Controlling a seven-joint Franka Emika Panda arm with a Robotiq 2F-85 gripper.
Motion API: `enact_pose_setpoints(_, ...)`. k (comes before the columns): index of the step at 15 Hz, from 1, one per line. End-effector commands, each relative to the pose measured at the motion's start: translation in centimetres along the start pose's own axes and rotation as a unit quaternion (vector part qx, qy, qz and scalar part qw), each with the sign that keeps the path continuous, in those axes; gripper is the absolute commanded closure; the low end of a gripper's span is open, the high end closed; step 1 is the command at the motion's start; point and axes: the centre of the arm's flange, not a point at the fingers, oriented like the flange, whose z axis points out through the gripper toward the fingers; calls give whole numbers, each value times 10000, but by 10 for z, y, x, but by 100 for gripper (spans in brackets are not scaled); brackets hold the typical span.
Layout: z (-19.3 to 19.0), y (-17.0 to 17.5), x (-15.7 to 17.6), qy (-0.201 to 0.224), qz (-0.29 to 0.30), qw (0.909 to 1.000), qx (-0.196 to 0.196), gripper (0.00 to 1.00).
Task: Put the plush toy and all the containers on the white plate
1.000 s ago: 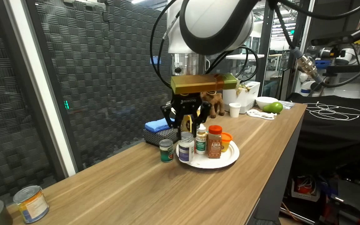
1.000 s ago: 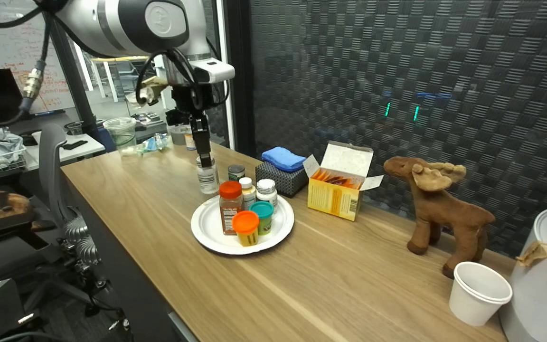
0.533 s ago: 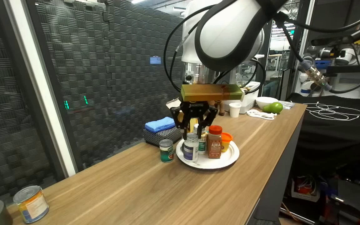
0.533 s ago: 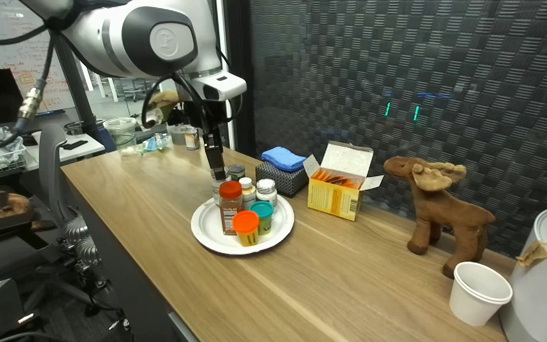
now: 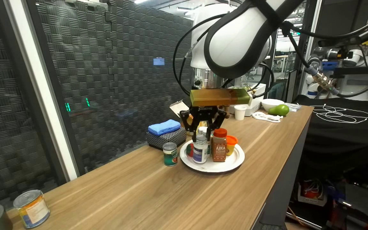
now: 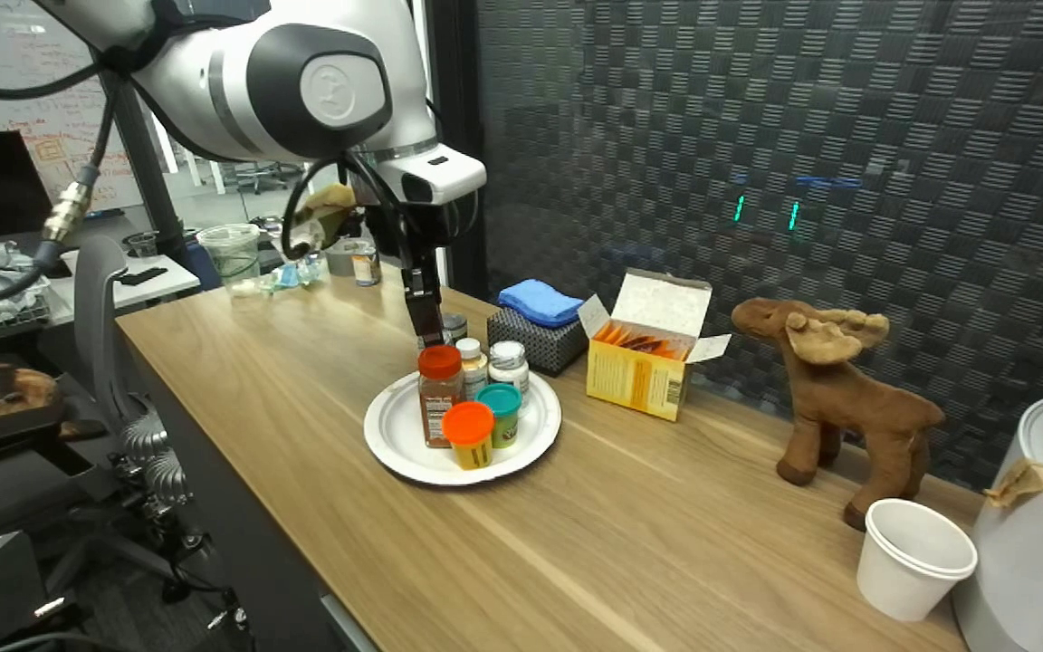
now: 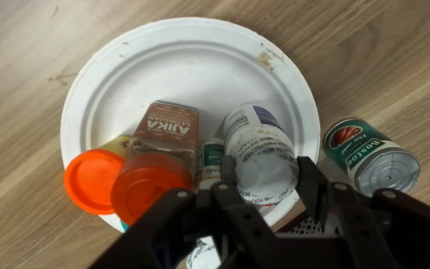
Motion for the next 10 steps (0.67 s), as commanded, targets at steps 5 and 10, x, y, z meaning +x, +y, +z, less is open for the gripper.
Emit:
enact_pose_setpoints(5,-8,-18,0,50,-181,9998,-7,18)
enact_pose_setpoints(10,-28,-54,11,548,-798,9953,-95,0)
